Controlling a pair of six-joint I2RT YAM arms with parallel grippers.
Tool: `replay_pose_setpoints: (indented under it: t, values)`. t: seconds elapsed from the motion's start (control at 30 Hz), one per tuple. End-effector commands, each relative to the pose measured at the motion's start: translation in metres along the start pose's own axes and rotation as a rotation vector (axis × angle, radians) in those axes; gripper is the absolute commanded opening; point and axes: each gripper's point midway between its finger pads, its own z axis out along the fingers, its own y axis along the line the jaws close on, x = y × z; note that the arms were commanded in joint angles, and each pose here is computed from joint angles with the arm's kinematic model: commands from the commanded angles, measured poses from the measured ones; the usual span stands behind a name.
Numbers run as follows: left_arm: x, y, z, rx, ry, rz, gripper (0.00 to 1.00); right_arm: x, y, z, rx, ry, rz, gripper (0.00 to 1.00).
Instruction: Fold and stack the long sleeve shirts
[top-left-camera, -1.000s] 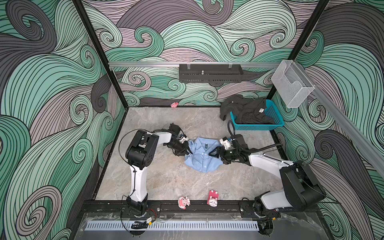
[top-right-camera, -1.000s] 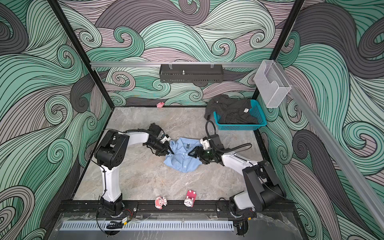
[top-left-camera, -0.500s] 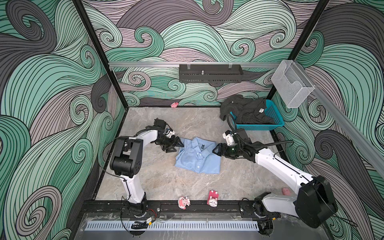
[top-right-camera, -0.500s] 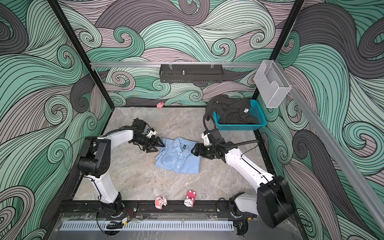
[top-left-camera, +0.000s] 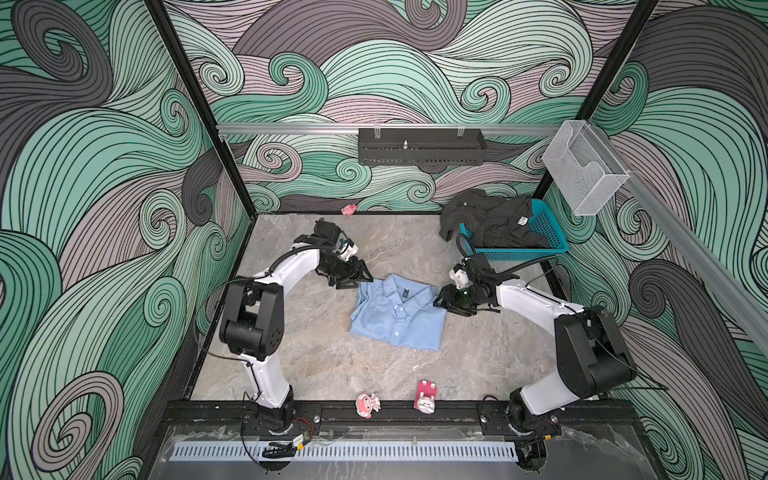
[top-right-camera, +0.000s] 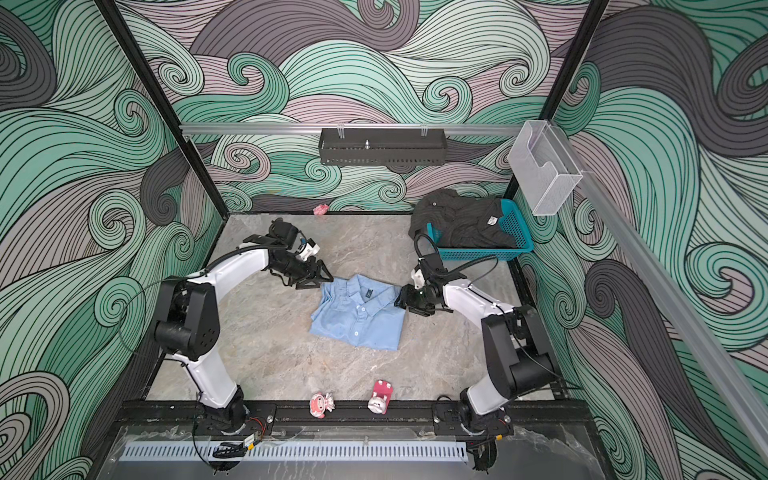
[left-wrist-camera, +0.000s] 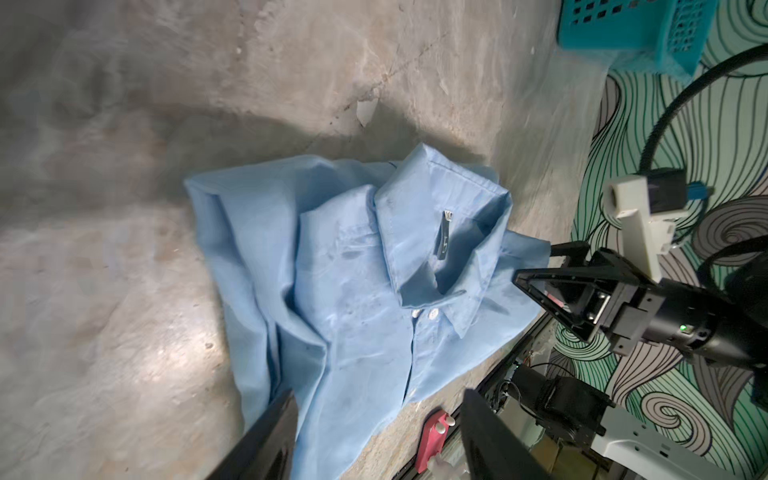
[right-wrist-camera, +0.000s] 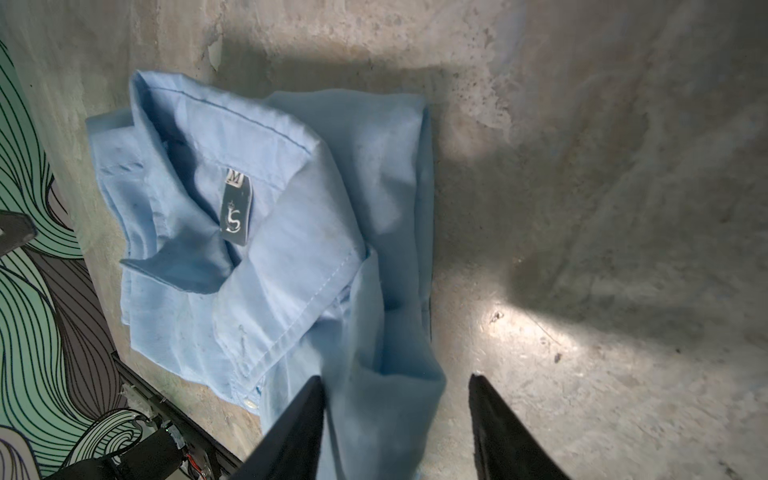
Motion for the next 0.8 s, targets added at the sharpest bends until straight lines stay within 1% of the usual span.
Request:
replay_pose_setpoints:
  t: [0.0, 0.17, 0.3, 0.53, 0.6, 0.67, 0.73, 0.77]
  values:
    - [-0.003, 0.003, 0.014, -0.053, 0.048, 0.015, 0.62, -0.018, 0.011, -0.004, -0.042, -0.036, -0.036, 0.46]
    - [-0.021, 0.005, 0.024, -0.136, 0.07, 0.051, 0.58, -0.019, 0.012, 0.0, -0.053, -0.023, -0.05, 0.28]
    - [-0.022, 0.026, 0.034, -0.227, 0.133, 0.03, 0.56, -0.019, 0.012, 0.002, -0.061, -0.018, -0.049, 0.21]
    - [-0.016, 0.039, 0.053, -0.224, 0.207, 0.002, 0.46, -0.019, 0.013, 0.005, -0.071, -0.01, -0.053, 0.14]
    - [-0.018, 0.036, 0.055, -0.203, 0.21, 0.007, 0.38, -0.02, 0.014, 0.006, -0.074, -0.009, -0.054, 0.12]
    - [-0.02, 0.032, 0.053, -0.19, 0.201, 0.02, 0.24, -0.022, 0.015, 0.004, -0.075, -0.012, -0.058, 0.09]
    - [-0.025, 0.025, 0.047, -0.175, 0.175, 0.039, 0.12, -0.025, 0.018, 0.001, -0.079, -0.019, -0.068, 0.06]
    - [-0.026, 0.02, 0.042, -0.172, 0.159, 0.053, 0.03, -0.026, 0.02, -0.001, -0.082, -0.024, -0.074, 0.05]
